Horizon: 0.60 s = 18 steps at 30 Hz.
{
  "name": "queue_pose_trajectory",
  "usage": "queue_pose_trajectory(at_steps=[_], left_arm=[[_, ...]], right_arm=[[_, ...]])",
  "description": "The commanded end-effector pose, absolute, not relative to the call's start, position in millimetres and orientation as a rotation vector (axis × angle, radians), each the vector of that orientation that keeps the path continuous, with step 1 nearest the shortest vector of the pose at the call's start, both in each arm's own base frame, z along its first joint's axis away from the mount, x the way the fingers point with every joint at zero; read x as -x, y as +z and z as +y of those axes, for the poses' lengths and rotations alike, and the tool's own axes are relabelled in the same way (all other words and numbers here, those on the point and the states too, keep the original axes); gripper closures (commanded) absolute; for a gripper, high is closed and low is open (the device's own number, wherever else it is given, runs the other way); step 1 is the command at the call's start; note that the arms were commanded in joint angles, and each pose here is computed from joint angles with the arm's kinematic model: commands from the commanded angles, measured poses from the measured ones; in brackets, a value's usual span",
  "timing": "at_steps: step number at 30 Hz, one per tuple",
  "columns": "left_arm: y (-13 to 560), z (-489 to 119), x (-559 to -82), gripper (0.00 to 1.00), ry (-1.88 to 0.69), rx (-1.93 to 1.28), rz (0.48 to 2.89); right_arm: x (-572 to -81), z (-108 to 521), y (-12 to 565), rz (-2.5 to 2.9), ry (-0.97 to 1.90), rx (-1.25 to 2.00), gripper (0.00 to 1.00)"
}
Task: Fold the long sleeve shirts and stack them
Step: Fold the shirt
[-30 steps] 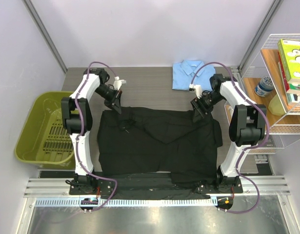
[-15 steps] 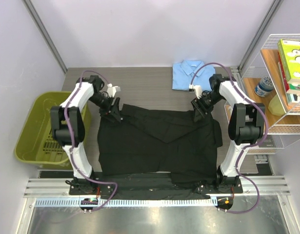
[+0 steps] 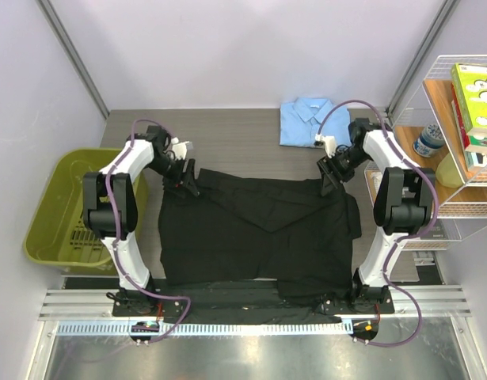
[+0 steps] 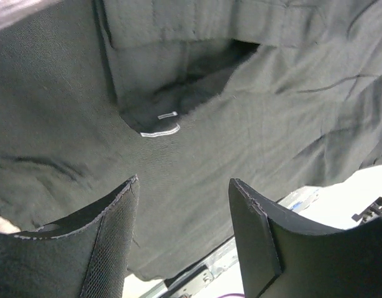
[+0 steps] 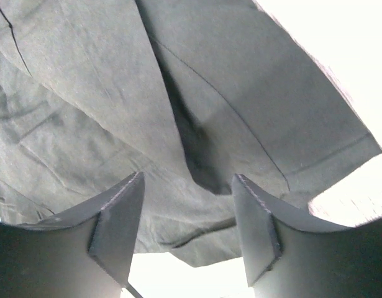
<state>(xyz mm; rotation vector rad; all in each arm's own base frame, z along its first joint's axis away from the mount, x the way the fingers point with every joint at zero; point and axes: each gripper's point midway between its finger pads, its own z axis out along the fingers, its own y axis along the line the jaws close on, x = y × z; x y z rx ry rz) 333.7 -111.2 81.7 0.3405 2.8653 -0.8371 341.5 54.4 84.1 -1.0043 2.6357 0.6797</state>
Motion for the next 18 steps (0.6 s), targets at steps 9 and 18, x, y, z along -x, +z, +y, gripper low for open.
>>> queue_pose_trajectory(at_steps=[9,18], left_arm=[[60.6,-127.1,-365.7,0.4,-0.817,-0.328,2.827],[66.2,-137.0,-372.8,0.74,-0.87,-0.354,2.821]], right_arm=[[-322.4,49.0,75.2,2.679,0.724,1.084,0.3],[-329.6,46.9,60.9,2.7,0.728,1.101,0.35]])
